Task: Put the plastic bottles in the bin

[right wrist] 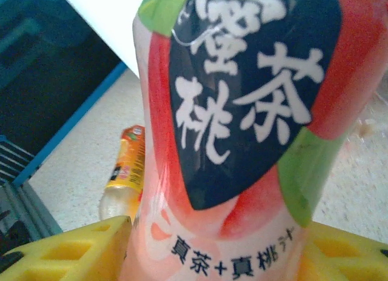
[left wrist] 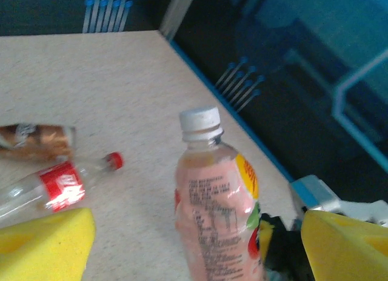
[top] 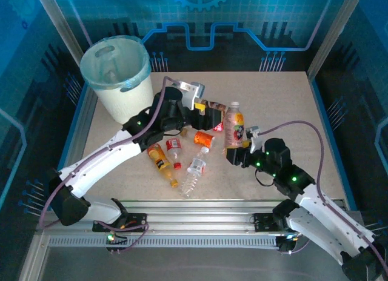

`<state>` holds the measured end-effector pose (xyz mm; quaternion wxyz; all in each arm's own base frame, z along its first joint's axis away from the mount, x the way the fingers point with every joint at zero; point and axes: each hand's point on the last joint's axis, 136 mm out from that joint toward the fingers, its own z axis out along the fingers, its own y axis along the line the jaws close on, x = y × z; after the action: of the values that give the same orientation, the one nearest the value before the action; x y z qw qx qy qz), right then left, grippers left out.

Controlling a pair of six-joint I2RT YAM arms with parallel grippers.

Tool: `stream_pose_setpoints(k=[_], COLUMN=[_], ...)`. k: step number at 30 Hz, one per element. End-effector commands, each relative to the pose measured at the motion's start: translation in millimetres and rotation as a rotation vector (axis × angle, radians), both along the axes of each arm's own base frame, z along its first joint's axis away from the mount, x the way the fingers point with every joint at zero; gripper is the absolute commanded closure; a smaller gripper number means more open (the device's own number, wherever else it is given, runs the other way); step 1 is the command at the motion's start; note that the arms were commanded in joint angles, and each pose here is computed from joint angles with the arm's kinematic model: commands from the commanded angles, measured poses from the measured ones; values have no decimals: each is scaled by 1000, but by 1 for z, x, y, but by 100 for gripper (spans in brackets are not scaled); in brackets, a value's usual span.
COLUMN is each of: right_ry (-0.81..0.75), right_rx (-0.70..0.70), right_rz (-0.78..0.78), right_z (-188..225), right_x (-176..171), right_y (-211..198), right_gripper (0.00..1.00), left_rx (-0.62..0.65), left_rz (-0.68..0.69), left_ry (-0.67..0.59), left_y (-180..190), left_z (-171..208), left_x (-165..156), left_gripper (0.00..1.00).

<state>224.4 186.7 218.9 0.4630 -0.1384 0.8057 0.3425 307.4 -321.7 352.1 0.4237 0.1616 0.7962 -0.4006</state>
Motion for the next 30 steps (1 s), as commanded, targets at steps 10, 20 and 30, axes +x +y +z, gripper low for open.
stream_pose_setpoints(k=[10, 20, 30], right_ry=[-177, -194, -207], right_rx=[49, 7, -15], right_rz=[291, 351, 311], right_z=[35, 35, 43], right_x=[-37, -45, -31], right_y=[33, 47, 52], right_gripper=[41, 41, 36], left_rx=[-13, 32, 38], left_rz=[-175, -137, -77], left_ry=[115, 117, 74], left_y=[-23, -15, 1], left_z=[0, -10, 0], left_x=[-18, -16, -17], left_gripper=[28, 46, 78])
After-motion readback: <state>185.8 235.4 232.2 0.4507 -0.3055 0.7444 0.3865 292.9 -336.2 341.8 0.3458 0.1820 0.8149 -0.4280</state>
